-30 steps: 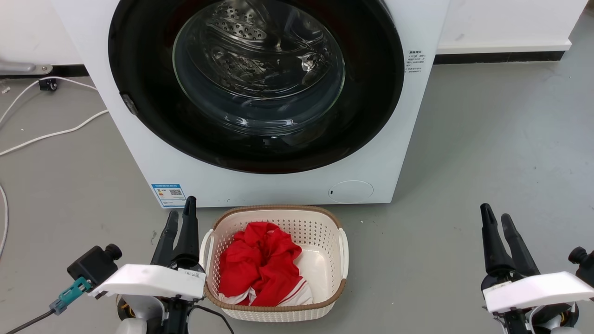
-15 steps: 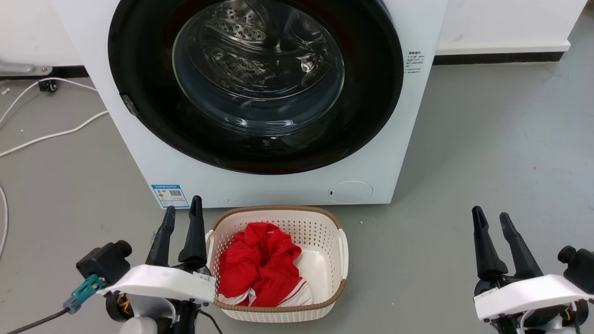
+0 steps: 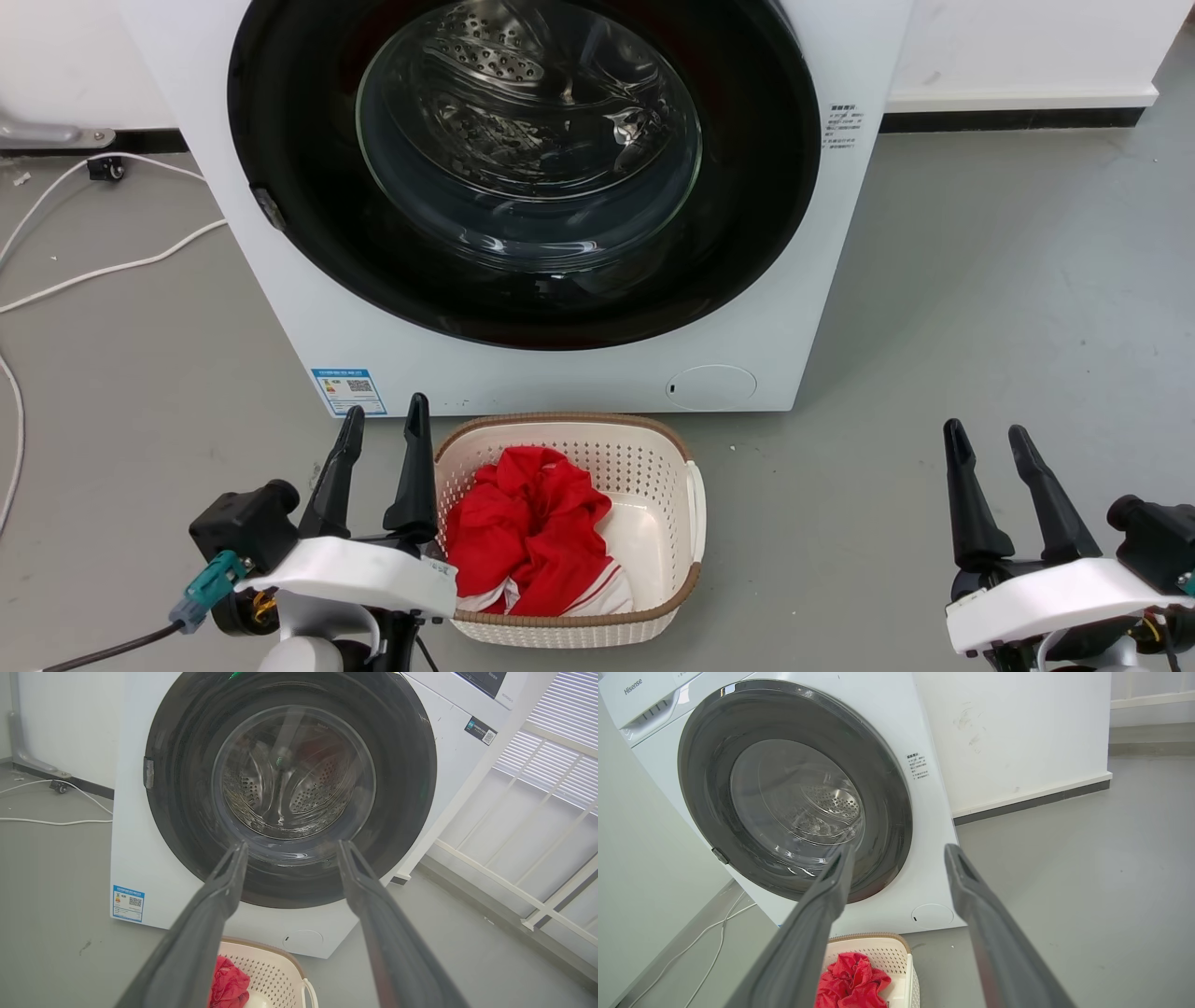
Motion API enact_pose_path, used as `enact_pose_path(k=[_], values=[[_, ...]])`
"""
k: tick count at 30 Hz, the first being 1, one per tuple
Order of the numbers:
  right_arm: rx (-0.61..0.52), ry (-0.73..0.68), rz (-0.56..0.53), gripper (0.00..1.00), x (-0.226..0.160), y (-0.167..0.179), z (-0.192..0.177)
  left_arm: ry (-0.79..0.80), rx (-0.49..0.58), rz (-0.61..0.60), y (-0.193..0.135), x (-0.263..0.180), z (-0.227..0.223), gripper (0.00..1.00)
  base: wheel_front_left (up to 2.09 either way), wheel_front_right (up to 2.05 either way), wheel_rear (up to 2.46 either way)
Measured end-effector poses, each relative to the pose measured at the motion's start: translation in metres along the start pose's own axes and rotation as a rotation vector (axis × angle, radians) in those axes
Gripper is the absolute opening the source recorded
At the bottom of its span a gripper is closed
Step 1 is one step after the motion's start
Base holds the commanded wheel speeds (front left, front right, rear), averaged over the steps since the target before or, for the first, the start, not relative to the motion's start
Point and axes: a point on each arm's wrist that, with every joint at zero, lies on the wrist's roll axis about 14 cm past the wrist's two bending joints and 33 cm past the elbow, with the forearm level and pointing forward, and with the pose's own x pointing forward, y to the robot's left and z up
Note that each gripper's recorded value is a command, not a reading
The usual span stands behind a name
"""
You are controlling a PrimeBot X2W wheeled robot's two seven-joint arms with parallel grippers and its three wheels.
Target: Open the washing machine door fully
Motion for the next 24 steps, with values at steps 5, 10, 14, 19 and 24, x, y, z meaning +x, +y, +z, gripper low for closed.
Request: enact_pose_path(k=[5, 10, 14, 19, 24], values=[[-0.047, 0.004, 0.008, 1.00, 0.000, 0.002, -0.001, -0.011, 0.058, -0.012, -0.003, 0.000, 0.002, 1.00, 0.00, 0.00, 0.00], [-0.092, 0.002, 0.014, 1.00, 0.000, 0.003, 0.000, -0.021, 0.114, -0.024, -0.006, -0.001, 0.003, 1.00, 0.00, 0.00, 0.00], [-0.130, -0.002, 0.017, 1.00, 0.000, 0.003, 0.002, -0.027, 0.158, -0.030, -0.008, -0.001, 0.003, 1.00, 0.00, 0.00, 0.00], [-0.168, -0.006, 0.019, 1.00, -0.001, 0.003, 0.004, -0.031, 0.201, -0.036, -0.009, -0.002, 0.002, 1.00, 0.00, 0.00, 0.00], [-0.206, -0.016, 0.023, 1.00, 0.000, 0.004, 0.006, -0.035, 0.242, -0.048, -0.012, -0.002, 0.002, 1.00, 0.00, 0.00, 0.00]])
